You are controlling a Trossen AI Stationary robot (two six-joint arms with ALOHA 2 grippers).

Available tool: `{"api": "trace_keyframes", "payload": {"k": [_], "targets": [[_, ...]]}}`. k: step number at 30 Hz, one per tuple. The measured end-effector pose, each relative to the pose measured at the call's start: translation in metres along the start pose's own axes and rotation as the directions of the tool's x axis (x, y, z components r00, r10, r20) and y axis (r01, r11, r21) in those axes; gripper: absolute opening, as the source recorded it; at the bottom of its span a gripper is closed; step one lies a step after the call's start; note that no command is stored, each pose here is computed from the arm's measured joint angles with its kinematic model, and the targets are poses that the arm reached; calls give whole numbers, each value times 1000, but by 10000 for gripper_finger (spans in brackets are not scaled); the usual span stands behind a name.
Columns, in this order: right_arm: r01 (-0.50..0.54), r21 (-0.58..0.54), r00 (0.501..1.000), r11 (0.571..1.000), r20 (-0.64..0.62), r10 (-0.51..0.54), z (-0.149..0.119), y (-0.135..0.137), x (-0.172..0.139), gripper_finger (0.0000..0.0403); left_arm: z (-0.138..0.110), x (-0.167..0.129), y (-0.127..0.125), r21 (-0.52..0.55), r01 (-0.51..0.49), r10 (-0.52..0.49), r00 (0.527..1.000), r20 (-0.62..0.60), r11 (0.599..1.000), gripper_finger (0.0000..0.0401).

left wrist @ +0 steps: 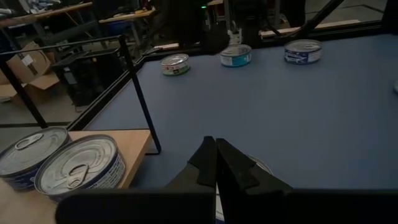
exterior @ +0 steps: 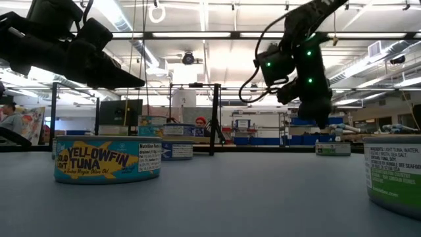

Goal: Stack canned seafood by type on shelf
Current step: Put the green tuna can on the shelf

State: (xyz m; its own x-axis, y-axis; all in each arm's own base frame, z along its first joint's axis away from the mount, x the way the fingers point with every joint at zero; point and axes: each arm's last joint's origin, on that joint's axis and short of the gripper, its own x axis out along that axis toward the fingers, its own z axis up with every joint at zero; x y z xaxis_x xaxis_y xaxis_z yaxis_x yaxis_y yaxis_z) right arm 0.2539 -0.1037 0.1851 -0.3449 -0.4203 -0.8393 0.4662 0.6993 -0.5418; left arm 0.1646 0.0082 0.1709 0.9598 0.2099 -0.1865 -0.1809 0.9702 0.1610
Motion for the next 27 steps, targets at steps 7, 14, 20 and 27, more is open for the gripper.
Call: {"api": "trace_keyframes", "payload": {"k": [7, 14, 20, 27], "targets": [[-23, 74, 1000, 997, 5, 23, 13, -25, 17, 130, 0, 0, 0, 0, 0, 0, 1000, 0, 1000, 5], [-38, 142, 999, 989, -28, 42, 11, -39, 40, 159, 0, 0, 0, -7, 1, -1, 1000, 0, 1000, 5], [-60, 145, 998, 988, -18, 63, 1, -33, 66, 149, 0, 0, -2, -2, 10, -10, 1000, 2, 1000, 5], [-24, 101, 999, 995, -20, 26, -2, -25, 67, 80, 1, 0, -2, -5, 16, -16, 1000, 4, 1000, 5]]}}
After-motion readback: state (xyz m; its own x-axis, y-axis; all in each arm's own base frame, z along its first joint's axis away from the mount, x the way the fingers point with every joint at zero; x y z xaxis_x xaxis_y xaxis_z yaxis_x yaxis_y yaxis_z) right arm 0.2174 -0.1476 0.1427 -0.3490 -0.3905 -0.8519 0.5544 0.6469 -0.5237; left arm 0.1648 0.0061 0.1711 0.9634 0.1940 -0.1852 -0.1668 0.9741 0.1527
